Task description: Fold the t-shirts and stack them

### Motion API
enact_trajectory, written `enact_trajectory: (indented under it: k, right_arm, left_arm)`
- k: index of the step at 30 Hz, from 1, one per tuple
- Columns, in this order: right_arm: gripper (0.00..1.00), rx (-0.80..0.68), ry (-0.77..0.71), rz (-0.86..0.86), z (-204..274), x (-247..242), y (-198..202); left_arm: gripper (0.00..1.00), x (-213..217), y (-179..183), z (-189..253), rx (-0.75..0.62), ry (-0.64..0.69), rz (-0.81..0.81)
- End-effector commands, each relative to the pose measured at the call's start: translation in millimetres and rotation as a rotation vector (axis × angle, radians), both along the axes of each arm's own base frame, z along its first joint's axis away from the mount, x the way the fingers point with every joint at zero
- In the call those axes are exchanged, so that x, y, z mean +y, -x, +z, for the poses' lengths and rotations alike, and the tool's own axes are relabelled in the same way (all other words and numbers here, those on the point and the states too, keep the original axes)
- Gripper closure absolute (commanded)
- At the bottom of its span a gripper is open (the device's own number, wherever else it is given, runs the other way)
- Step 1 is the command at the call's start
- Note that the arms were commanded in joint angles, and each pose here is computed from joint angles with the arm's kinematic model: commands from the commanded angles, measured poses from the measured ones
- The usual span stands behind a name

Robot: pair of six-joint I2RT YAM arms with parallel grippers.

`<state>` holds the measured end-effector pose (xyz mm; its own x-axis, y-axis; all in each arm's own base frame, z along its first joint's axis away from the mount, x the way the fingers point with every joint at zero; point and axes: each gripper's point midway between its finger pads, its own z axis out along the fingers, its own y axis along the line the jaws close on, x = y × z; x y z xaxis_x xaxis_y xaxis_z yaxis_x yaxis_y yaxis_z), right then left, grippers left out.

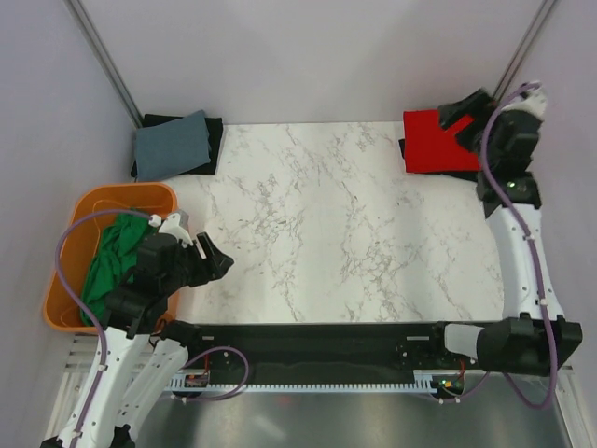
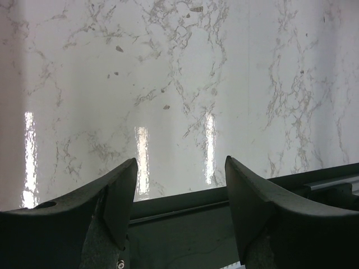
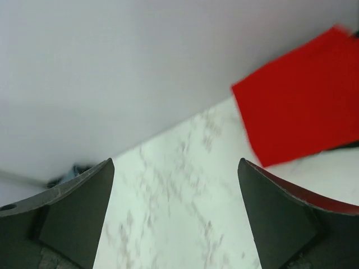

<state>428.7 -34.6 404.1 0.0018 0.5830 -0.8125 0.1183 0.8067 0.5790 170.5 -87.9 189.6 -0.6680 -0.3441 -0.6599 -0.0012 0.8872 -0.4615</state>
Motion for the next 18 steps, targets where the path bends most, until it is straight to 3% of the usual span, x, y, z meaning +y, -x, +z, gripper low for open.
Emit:
enact_trajectory:
  k: [1, 3, 4, 5, 6, 12, 18]
  right_arm:
    - [0.02, 0.211, -0.029, 0.214, -92.0, 88.1, 26.9]
    - [0.02, 0.286, -0.023, 0.300, -127.8, 131.9, 55.6]
    - [0.02, 0.312, -0.029, 0.331, -138.5, 145.0, 65.3]
    - [0.02, 0.358, -0.022, 0.361, -160.4, 156.3, 79.6]
    - [0.02, 0.383, -0.001, 0.426, -172.3, 180.9, 95.2]
    - [0.02, 0.571, 0.112, 0.539, -251.7, 224.7, 169.0]
    - [0.02, 0.593, 0.122, 0.542, -280.5, 220.8, 202.4]
  left_arm:
    - [0.29, -4.9, -4.2, 4.8, -0.025, 0.029, -0.010]
    - [0.29, -5.2, -3.9, 5.7, -0.029, 0.029, -0.014]
    - [0.19, -4.7, -3.9, 5.3, -0.029, 0.028, -0.011]
    - [0.01, -5.0, -3.8, 5.4, -0.029, 0.029, -0.012]
    - [0.00, -4.8, -4.0, 5.1, -0.027, 0.028, -0.011]
    - [0.00, -4.5, -5.1, 4.0, -0.022, 0.026, -0.008]
    - [0.00, -3.9, -6.7, -0.3, -0.002, 0.018, -0.002]
